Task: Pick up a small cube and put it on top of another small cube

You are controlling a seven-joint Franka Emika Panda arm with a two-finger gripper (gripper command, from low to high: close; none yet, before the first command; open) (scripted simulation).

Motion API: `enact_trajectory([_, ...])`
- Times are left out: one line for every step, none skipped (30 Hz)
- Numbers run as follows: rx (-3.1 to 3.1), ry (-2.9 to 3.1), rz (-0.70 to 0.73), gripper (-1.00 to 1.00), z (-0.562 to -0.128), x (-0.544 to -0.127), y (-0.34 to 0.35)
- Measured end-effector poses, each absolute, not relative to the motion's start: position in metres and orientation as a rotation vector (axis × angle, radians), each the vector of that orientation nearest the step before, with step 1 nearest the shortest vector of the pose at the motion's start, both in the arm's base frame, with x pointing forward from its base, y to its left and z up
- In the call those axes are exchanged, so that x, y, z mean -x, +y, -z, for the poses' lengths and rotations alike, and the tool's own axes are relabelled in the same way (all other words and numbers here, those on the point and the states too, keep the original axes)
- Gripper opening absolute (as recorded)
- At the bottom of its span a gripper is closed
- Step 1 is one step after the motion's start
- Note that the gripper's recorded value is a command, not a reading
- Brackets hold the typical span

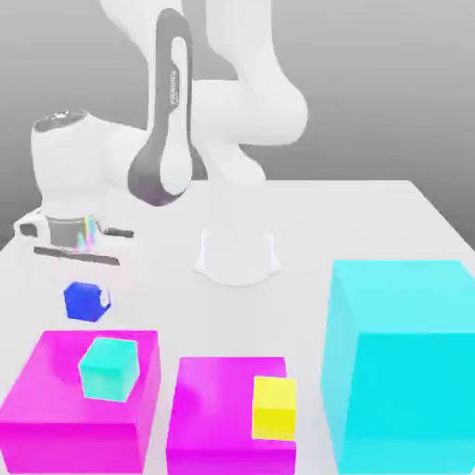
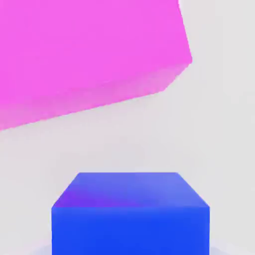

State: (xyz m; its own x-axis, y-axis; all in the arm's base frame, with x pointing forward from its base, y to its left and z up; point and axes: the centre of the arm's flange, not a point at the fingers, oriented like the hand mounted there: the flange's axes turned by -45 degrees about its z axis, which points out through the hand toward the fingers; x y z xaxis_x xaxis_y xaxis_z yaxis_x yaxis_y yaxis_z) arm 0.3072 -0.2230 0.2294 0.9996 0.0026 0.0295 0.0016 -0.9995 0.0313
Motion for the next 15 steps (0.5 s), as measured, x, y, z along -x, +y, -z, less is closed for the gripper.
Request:
enact_trajectory([-3.098,0.136,-0.056,-1.0,-0.24,-0.326,-0.217])
enact_trajectory([-3.078,0.269,-0.066,-1.0,-0.253,-0.344,-0.21])
enact_trajectory([-3.055,0.399,-0.072,-1.0,-0.264,-0.361,-0.2])
enact_trajectory([-3.033,0.522,-0.073,-1.0,-0.272,-0.376,-0.188])
enact_trajectory([-3.008,0.643,-0.072,-1.0,-0.279,-0.39,-0.175])
enact_trajectory([-2.979,0.762,-0.07,-1.0,-0.286,-0.404,-0.159])
enact_trajectory([-2.947,0.881,-0.067,-1.0,-0.292,-0.416,-0.143])
enact_trajectory([-2.91,0.999,-0.065,-1.0,-0.298,-0.428,-0.125])
enact_trajectory([-2.869,1.117,-0.062,-1.0,-0.304,-0.438,-0.106])
enact_trajectory([-2.823,1.234,-0.06,-1.0,-0.31,-0.448,-0.086])
enact_trajectory([-2.773,1.348,-0.058,-1.0,-0.316,-0.457,-0.065])
enact_trajectory([-2.718,1.461,-0.057,-1.0,-0.322,-0.464,-0.044])
enact_trajectory([-2.659,1.572,-0.055,-1.0,-0.329,-0.471,-0.022])
enact_trajectory([-2.596,1.68,-0.054,-1.0,-0.335,-0.476,0.001])
enact_trajectory([-2.528,1.787,-0.053,-1.0,-0.342,-0.48,0.024])
